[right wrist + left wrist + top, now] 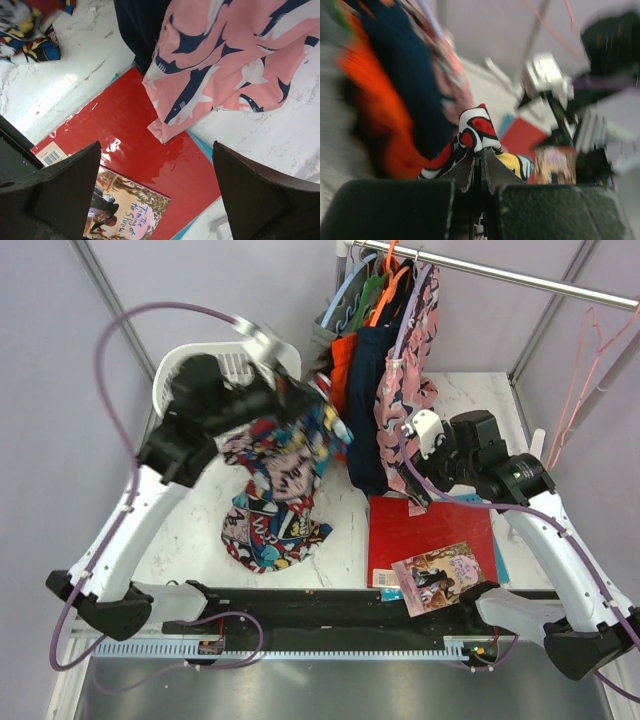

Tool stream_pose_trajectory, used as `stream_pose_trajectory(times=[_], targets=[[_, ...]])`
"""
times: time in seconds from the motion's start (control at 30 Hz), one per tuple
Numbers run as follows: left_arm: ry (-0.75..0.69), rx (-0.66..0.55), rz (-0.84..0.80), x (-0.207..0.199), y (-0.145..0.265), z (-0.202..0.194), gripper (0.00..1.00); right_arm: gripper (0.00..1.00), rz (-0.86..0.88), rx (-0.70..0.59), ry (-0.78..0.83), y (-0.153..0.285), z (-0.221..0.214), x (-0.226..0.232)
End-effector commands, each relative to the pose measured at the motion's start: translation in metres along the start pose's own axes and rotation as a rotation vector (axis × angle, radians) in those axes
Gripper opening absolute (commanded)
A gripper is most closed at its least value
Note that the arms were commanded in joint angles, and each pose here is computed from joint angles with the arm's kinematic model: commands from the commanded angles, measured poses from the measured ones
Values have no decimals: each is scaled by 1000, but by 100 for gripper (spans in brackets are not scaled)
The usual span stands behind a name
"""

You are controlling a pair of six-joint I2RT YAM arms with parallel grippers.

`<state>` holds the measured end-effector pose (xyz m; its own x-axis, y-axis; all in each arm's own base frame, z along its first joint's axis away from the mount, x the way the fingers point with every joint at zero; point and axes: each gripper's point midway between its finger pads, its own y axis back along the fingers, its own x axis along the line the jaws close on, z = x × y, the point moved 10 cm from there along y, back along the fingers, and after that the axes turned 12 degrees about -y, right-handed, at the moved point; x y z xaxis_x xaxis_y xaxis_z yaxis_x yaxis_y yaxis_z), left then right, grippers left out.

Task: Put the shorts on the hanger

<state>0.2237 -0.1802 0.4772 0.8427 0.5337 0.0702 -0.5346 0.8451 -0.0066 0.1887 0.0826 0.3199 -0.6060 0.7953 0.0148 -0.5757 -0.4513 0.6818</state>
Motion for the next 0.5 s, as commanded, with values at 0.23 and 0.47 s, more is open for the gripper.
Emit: stream_pose_trajectory(times=[0.23,0.47], targets=[[-301,484,-467,-112,-12,-166,51,98,-9,-42,-91,18,20,-7],[-65,473,-157,-21,37,-175,77,98,142,44,-53,-7,10,-3]])
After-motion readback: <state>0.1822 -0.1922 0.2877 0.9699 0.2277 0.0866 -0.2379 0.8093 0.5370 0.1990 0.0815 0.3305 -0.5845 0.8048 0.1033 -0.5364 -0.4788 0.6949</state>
